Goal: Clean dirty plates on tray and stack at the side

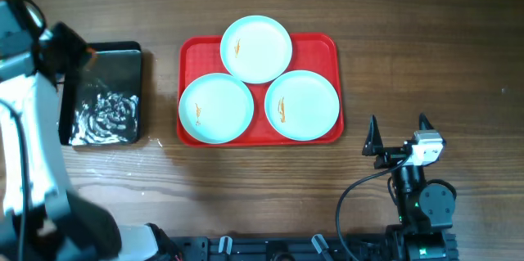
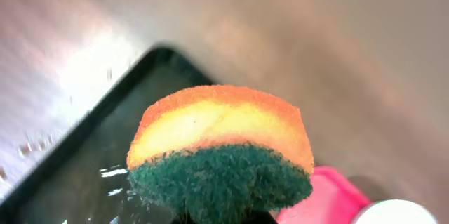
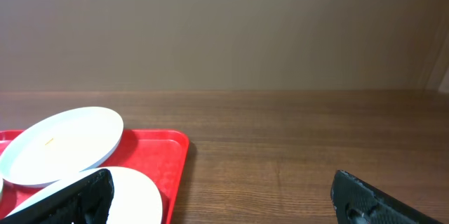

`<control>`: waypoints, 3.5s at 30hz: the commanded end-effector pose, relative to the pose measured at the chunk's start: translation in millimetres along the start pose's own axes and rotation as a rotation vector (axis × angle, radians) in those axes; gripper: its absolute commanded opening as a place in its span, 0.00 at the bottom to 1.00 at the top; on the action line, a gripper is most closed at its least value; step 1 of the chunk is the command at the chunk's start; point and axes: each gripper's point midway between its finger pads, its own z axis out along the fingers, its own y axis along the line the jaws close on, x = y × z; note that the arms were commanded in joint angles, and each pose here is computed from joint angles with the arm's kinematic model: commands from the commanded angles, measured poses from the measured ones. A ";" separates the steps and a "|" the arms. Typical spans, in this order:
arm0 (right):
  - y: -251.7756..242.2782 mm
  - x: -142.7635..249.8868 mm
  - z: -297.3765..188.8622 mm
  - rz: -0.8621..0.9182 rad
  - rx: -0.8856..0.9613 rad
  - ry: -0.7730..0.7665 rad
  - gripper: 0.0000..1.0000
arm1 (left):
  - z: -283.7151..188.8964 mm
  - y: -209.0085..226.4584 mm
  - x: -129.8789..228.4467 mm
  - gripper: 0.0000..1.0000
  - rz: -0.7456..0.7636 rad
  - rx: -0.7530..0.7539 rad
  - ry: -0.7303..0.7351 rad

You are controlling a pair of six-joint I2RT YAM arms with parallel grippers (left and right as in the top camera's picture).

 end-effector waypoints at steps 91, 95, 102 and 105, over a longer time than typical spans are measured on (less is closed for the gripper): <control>1.9 -2.1 -0.4 -0.017 -0.013 -0.010 1.00 | 36.0 -149.5 320.6 0.41 0.447 0.156 0.762; 1.9 -2.1 -0.4 -0.017 -0.013 -0.010 0.99 | 42.3 -136.3 332.0 0.43 0.496 0.076 0.753; 1.9 -2.1 -0.4 -0.017 -0.013 -0.010 1.00 | 56.6 -128.9 344.2 0.48 0.531 0.026 0.736; 1.9 -2.1 -0.4 -0.017 -0.013 -0.010 1.00 | 64.4 -125.4 338.6 0.44 0.547 -0.006 0.694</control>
